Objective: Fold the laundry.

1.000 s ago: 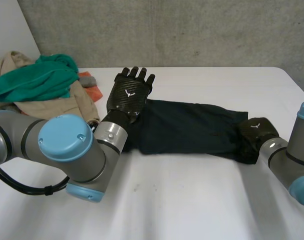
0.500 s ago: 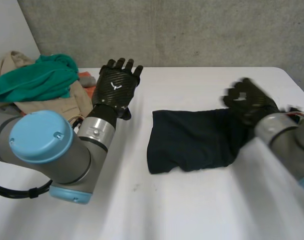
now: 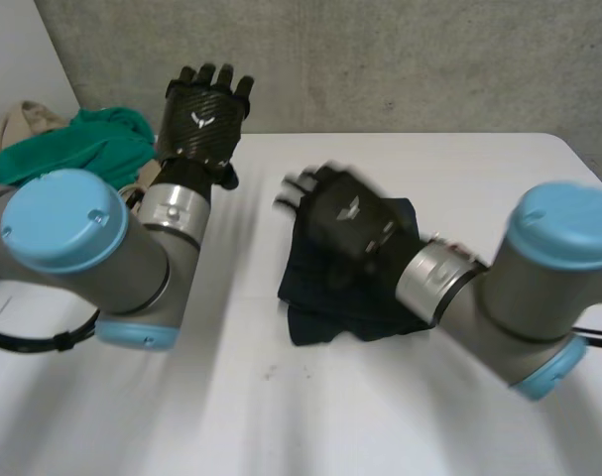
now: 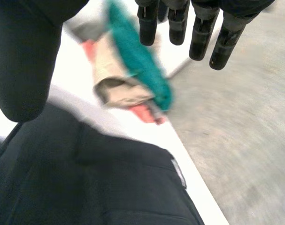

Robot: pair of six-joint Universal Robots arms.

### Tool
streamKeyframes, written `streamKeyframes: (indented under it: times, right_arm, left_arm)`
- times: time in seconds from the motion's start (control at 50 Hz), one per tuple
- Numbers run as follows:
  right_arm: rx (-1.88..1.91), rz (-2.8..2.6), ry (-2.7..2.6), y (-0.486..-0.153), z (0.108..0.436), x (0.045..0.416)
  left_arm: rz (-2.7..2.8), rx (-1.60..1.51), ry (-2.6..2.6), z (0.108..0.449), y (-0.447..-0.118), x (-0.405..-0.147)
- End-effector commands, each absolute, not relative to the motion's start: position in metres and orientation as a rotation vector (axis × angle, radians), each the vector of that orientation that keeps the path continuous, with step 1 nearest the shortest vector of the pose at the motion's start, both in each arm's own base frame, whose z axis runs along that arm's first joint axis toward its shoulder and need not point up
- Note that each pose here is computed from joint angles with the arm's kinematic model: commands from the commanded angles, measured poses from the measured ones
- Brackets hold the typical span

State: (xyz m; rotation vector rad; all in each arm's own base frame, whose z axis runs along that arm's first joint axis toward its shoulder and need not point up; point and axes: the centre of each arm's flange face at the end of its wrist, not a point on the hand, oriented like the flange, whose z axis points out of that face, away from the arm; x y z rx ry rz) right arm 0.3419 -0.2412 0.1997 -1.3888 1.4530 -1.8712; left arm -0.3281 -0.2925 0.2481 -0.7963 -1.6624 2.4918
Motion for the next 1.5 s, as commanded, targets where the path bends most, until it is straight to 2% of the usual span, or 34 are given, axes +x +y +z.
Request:
streamKeyframes:
  times: [0.02, 0.1, 0.22, 0.36, 0.5, 0.54, 0.64, 0.8, 0.86, 0.94, 1.04, 1.24, 1.5]
  right_arm:
    - [-0.747, -1.933, 1.706, -0.289, 0.261, 0.290]
    - [-0.702, -1.878, 1.863, -0.307, 0.255, 0.273]
    - [-0.763, -1.642, 2.125, -0.330, 0.209, 0.278]
    - [-0.829, -1.491, 2.245, -0.345, 0.162, 0.284]
    - [-0.907, -1.400, 2.330, -0.348, 0.126, 0.286]
    - [-0.935, -1.410, 2.351, -0.348, 0.124, 0.285]
    - [-0.968, -1.473, 2.345, -0.347, 0.139, 0.284]
    - [-0.744, -1.744, 2.162, -0.337, 0.209, 0.273]
    - [-0.645, -1.769, 2.135, -0.330, 0.220, 0.264]
    - [-0.414, -1.673, 2.247, -0.329, 0.202, 0.232]
    - [-0.301, -1.511, 2.339, -0.314, 0.170, 0.217]
    - [-0.432, -1.359, 2.274, -0.289, 0.127, 0.248]
    - [-0.486, -1.359, 2.249, -0.307, 0.103, 0.272]
  left_arm:
    - [2.414, -0.839, -1.608, 0.249, -0.291, -0.364]
    - [2.235, -0.893, -1.644, 0.231, -0.284, -0.390]
    - [1.927, -1.018, -1.788, 0.180, -0.277, -0.417]
    - [1.773, -1.084, -2.009, 0.132, -0.280, -0.414]
    - [1.695, -1.128, -2.149, 0.113, -0.283, -0.405]
    - [1.677, -1.167, -2.165, 0.110, -0.281, -0.404]
    - [1.725, -1.178, -2.131, 0.127, -0.281, -0.404]
    - [1.953, -1.005, -1.918, 0.217, -0.278, -0.402]
    - [1.981, -0.960, -1.874, 0.233, -0.275, -0.396]
    - [1.914, -0.992, -1.779, 0.243, -0.261, -0.386]
    - [1.792, -1.080, -1.673, 0.250, -0.244, -0.372]
    - [1.664, -1.101, -1.676, 0.240, -0.238, -0.355]
    - [1.663, -1.101, -1.677, 0.240, -0.235, -0.353]
